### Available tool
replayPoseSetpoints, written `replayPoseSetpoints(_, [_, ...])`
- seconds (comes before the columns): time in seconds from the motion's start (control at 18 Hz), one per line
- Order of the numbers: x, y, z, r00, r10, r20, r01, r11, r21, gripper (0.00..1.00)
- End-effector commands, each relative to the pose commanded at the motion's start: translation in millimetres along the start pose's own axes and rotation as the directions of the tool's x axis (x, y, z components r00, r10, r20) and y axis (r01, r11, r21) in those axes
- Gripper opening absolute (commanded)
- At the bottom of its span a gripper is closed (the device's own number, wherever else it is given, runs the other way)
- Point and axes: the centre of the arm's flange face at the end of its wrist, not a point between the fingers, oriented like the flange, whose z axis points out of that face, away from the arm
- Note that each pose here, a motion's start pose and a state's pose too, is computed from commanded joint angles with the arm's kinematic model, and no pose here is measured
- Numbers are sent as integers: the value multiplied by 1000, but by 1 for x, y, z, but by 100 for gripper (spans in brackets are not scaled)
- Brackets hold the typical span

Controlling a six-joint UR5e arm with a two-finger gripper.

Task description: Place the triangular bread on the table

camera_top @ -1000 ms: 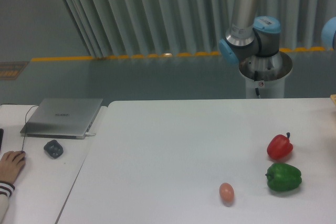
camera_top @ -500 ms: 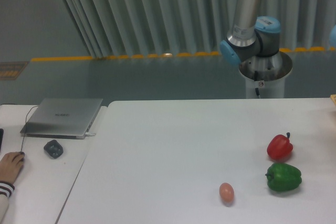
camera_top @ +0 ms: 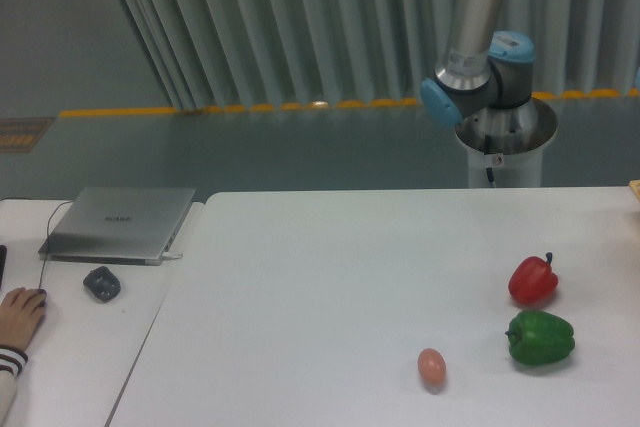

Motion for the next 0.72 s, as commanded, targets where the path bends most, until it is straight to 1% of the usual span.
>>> replayPoseSetpoints(0.28, [-2,0,9,1000,-1,-15,1,1000,2,100])
replayPoseSetpoints(0.39, [-3,4,14,1000,-6,-24,6,1000,5,96])
replayPoseSetpoints(0.44, [-3,7,16,1000,-5,-26,5,1000,7,92])
replayPoseSetpoints(0.5, [-2,10,19,999,-9,-32,9,1000,9,92])
replayPoseSetpoints(0.56, [-3,11,21,999,-9,-35,10,1000,10,83])
replayPoseSetpoints(0.61, [-3,15,25,999,-15,-38,15,1000,12,63])
replayPoseSetpoints(0.67, [-3,15,25,999,-13,-37,14,1000,13,60])
replayPoseSetpoints(0.72, [-4,15,26,999,-13,-37,14,1000,13,52])
